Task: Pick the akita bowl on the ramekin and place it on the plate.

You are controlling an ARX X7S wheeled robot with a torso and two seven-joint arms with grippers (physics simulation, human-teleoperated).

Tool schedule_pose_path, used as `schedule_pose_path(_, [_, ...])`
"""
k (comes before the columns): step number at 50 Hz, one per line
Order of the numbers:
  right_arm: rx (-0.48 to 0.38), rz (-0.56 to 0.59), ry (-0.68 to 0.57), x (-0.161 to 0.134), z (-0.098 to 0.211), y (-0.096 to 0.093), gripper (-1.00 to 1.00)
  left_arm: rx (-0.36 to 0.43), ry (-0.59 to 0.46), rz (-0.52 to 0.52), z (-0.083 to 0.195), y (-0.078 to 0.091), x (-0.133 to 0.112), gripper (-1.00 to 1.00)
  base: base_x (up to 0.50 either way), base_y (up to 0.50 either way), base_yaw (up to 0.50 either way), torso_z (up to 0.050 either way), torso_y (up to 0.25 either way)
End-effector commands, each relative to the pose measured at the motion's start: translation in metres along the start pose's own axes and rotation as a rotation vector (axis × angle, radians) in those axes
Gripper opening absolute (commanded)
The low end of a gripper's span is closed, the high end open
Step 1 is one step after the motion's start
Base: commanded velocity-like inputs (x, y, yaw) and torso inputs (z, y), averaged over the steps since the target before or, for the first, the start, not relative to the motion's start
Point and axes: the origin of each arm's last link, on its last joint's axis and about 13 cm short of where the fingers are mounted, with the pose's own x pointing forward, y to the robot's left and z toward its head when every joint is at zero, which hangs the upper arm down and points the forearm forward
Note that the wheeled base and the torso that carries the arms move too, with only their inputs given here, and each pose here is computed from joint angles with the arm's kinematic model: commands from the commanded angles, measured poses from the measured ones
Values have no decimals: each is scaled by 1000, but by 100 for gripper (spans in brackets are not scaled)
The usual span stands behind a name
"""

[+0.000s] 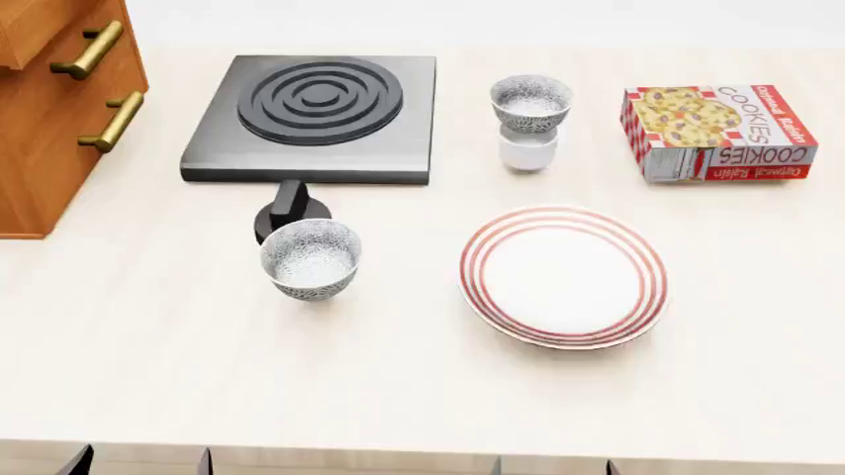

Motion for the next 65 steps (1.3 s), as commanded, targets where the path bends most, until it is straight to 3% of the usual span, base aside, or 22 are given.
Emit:
schedule_pose_path(1, [-23,-9,-5,0,1,0,100,-1,2,-4,0,0,-1,100,0,0,0,0,0])
schedule_pose_path(13, [-57,-31,-104,-7,23,-5,100,-9,-55,-16,19,6,-3,100,0,0,0,0,0])
schedule_pose_path(21, [-57,-44,-221,-20,67,-7,100,41,-156,-12,56,9,-15,100,0,0,0,0,0])
schedule_pose_path(29, [-44,-48,-312,-37,104,-6,100,28,-241,-14,87,10,-29,100,0,0,0,0,0])
schedule_pose_path(44, [-54,-48,-384,-50,123,-4,100,22,-327,-5,115,13,-47,100,0,0,0,0,0])
schedule_pose_path(57, [-46,-52,-392,-51,128,-5,100,19,-336,-4,118,14,-48,100,8,0,0,0,0])
schedule_pose_path(65, [-44,-46,-400,-52,129,-5,100,20,-336,-5,118,13,-48,100,426,0,0,0,0])
